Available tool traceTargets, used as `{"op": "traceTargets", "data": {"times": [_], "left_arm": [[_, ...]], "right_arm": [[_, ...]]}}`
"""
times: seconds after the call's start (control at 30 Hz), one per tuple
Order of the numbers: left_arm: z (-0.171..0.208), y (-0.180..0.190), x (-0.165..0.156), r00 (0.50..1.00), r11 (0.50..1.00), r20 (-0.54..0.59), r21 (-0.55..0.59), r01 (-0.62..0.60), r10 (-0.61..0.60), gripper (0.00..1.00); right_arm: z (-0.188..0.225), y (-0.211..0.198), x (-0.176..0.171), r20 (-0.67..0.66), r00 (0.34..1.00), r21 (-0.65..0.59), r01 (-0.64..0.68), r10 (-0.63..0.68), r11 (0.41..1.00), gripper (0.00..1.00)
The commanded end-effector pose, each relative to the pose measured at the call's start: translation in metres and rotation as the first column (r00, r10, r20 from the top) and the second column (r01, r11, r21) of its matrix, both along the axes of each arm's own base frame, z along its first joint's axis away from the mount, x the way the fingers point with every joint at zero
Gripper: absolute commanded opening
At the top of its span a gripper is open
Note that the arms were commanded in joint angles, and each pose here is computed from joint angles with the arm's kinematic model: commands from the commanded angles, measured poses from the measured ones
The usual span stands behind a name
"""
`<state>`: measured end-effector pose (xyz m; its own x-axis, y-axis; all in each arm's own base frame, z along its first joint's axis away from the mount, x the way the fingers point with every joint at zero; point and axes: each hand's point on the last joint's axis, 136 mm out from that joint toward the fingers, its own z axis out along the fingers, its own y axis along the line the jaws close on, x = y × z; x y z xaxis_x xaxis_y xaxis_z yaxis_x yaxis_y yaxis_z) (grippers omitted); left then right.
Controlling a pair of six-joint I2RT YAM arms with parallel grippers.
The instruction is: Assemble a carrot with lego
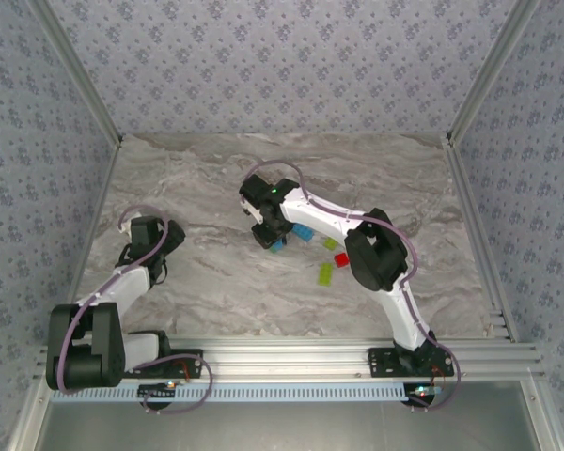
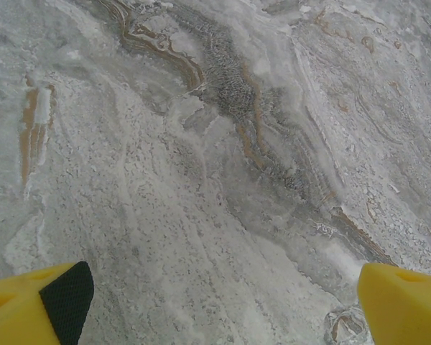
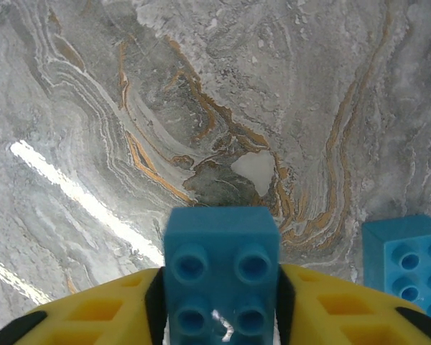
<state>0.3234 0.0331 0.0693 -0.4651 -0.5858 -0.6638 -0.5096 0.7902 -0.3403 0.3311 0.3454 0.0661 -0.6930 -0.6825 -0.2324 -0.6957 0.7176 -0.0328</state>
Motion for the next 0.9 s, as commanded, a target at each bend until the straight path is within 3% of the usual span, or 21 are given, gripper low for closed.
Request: {"op": "traceTargets", "data": {"times": [0.0,0.27,0.47,0.7,0.87], "left_arm": [[0.011,0.000,0.009,1.000,1.000,0.028,0.010,-0.005,0.005,0.96],[0.011,0.001,0.009,1.000,1.000,0.028,0.009,-0.006,0.006,0.96],[0.011,0.000,0.009,1.000,1.000,0.025,0.009,-0.005,0.005,0.96],[0.011,0.000,0.009,1.000,1.000,0.027,0.009,-0.005,0.004,0.96],[0.010,0.000,0.009,1.000,1.000,0.024,0.009,-0.003,0.003,0.96]], "right_arm": [[0.010,-0.003,-0.003,-0.010,1.000,0.009,-0.005,0.005,1.000,0.51],[0.047,-0.009,0.009,0.063,0.998,0.048,0.021,-0.024,0.999,0.56],[0.080,-0.046,0.029,0.100,0.988,0.119,0.102,-0.114,0.988,0.58],[0.054,-0.096,0.049,0.057,0.983,0.093,0.169,-0.175,0.981,0.57],[0.021,-0.099,0.048,0.027,0.994,0.073,0.101,-0.103,0.992,0.57]]}}
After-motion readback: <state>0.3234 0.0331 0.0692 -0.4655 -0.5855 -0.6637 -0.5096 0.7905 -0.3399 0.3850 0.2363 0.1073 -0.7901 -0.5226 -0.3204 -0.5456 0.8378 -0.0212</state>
